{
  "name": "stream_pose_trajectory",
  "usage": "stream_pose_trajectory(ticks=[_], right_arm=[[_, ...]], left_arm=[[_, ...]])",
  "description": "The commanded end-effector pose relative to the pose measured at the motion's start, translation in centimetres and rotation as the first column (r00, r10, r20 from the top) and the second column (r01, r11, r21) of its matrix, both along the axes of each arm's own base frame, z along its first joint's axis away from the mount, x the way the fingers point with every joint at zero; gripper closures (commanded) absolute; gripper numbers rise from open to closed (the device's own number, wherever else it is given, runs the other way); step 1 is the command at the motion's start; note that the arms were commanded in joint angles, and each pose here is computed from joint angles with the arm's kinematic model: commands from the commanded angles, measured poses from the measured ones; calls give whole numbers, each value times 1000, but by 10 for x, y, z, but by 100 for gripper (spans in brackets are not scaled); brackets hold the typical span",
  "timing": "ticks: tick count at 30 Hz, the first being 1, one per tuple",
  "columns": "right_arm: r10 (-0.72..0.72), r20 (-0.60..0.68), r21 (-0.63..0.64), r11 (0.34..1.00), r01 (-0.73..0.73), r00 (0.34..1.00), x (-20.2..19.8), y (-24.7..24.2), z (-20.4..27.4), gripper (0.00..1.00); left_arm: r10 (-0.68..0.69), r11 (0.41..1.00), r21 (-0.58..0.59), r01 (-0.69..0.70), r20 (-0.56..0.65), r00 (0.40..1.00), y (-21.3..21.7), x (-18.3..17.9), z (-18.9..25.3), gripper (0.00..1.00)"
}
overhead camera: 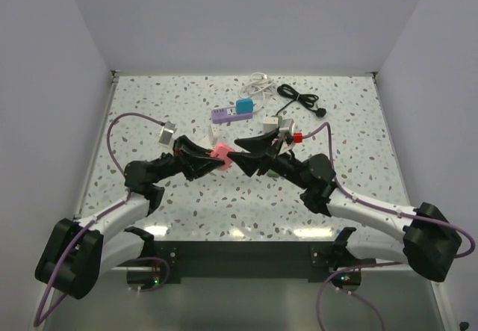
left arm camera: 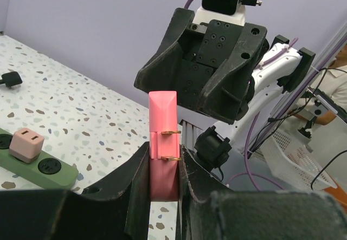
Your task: Insert the plug
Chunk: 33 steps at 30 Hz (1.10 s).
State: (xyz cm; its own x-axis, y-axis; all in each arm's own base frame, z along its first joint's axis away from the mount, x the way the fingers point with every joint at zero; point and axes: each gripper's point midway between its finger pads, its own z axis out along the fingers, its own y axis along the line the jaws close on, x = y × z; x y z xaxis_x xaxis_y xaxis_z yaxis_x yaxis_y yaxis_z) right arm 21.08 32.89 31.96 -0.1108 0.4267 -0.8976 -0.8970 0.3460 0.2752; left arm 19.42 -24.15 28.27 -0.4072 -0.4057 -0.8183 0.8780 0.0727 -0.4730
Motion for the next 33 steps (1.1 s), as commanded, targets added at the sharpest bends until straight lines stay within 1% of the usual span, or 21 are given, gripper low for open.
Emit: stream_pose_trajectory(ticks=[1, 5, 10, 14, 17, 19, 20, 21, 22, 24, 25, 27, 28, 29, 30, 31, 32, 33], right_arm=[[97, 30, 82, 992, -100, 995, -18, 1, 19, 46], [133, 25, 80, 988, -134, 991, -23, 4, 15, 46], [138, -14, 56, 989, -137, 990, -18, 11, -1, 45], [147, -17, 54, 988, -146, 989, -17, 14, -3, 45], [156, -17, 58, 986, -155, 988, -17, 16, -5, 48], [170, -13, 61, 984, -169, 985, -20, 16, -6, 61], [172, 7, 79, 982, -172, 985, -22, 14, -1, 73], [170, 1, 82, 982, -170, 985, -22, 13, -4, 89], [169, 6, 88, 982, -169, 986, -23, 13, -3, 100], [164, 28, 94, 982, -166, 986, -24, 10, -1, 100], [161, 33, 95, 982, -163, 986, -24, 9, 0, 100], [138, 56, 92, 985, -143, 989, -25, 4, 5, 100], [116, 33, 67, 991, -118, 993, -20, 4, -1, 100], [101, 48, 52, 993, -104, 994, -19, 3, -1, 100], [91, 47, 39, 995, -93, 995, -19, 0, 0, 100], [68, 54, 30, 997, -70, 996, -16, -3, 0, 100], [57, 57, 21, 998, -58, 997, -15, -4, 2, 100], [43, 66, 19, 999, -45, 997, -16, -9, 7, 100]], left_arm=[[66, 977, -207, 59, 550, 832, 21, -58, 83, 100], [75, 973, -221, 63, 564, 822, 21, -58, 88, 100], [72, 969, -234, 82, 582, 810, 20, -62, 95, 100], [67, 968, -235, 90, 588, 806, 20, -65, 97, 100], [64, 968, -232, 91, 585, 808, 19, -65, 97, 100], [68, 970, -230, 84, 582, 810, 18, -62, 96, 100], [67, 971, -227, 81, 573, 817, 17, -60, 94, 100], [66, 971, -226, 78, 566, 822, 16, -59, 93, 100], [68, 972, -225, 72, 556, 829, 15, -56, 91, 100], [68, 974, -219, 61, 535, 842, 13, -50, 88, 100], [62, 977, -205, 51, 509, 859, 10, -44, 83, 99], [63, 982, -185, 33, 490, 869, 8, -37, 78, 84], [59, 986, -165, 20, 457, 887, 5, -30, 71, 75], [59, 987, -158, 15, 453, 889, 4, -29, 69, 68], [51, 989, -144, 16, 452, 891, 3, -28, 67, 58], [46, 991, -135, 18, 454, 890, 2, -28, 65, 40], [35, 993, -119, 23, 466, 884, 2, -29, 63, 35], [30, 994, -107, 21, 460, 888, 0, -27, 62, 32]])
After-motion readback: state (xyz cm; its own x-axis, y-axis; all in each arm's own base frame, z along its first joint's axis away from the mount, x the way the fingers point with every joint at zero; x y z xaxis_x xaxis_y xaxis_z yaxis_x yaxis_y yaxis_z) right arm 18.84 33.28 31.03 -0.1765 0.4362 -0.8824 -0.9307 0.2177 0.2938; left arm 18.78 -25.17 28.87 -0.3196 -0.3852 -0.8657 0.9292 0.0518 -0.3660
